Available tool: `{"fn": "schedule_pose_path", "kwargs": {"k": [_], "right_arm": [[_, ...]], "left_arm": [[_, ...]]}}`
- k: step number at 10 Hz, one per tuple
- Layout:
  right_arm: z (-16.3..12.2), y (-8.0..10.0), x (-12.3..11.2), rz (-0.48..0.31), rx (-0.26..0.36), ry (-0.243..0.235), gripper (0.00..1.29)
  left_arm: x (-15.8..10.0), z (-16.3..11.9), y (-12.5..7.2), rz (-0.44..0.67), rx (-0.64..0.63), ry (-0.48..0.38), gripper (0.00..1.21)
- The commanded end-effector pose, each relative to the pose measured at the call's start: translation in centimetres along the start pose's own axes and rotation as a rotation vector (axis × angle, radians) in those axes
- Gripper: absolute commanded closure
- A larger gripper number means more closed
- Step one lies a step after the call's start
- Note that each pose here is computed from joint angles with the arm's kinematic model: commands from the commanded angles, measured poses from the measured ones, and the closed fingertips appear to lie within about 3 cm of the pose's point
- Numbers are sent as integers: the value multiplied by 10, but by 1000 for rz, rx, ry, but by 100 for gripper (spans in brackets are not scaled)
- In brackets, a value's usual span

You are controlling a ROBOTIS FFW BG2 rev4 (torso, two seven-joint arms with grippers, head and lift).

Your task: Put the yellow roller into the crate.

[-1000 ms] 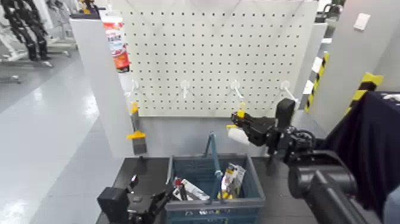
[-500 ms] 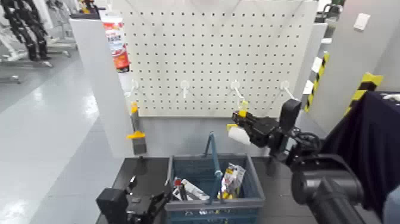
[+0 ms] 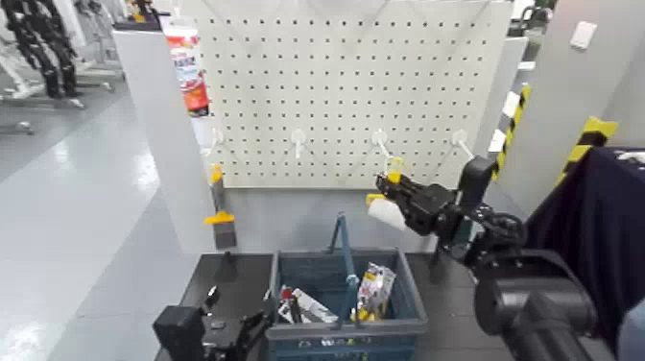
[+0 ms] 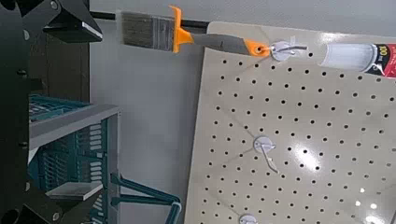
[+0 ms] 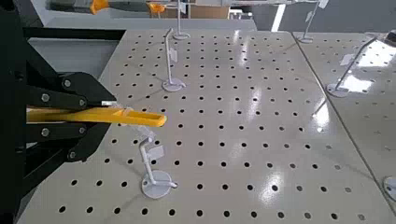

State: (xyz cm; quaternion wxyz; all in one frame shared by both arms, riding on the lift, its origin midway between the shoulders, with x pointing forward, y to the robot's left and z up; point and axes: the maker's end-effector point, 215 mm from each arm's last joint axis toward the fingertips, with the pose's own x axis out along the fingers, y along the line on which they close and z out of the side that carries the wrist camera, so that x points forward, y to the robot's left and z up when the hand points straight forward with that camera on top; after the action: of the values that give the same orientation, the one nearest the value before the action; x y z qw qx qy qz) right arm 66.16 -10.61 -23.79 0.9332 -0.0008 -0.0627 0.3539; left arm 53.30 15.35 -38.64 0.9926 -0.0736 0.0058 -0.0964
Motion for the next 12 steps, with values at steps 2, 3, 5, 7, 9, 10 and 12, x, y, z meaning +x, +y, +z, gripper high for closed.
{"fn": "schedule_pose_path", "kwargs": {"k": [2,3,5,7,9,10,12], "right_arm": [[16,6,-9,-6,-8,-30,125],[21,7,-13,-11,-5,-38,125],[18,11,-23,-25,11,-22,125],[8,14,-33,-40,58,-16,125],[-10,23,-38,-33,115,-1,125],[-23,27,-39,-31,156,7,125],[-48,31,-39,-28,218,33,125]], "left_arm": [[-1,-2,0,2,0,4,17],[-1,-2,0,2,0,4,17],[-1,-2,0,3,-1,5,17],[-2,-3,2,7,-1,7,17],[-1,-2,1,5,-1,6,17],[-1,-2,0,2,-1,5,17],[0,-1,-2,-2,0,5,17]]}}
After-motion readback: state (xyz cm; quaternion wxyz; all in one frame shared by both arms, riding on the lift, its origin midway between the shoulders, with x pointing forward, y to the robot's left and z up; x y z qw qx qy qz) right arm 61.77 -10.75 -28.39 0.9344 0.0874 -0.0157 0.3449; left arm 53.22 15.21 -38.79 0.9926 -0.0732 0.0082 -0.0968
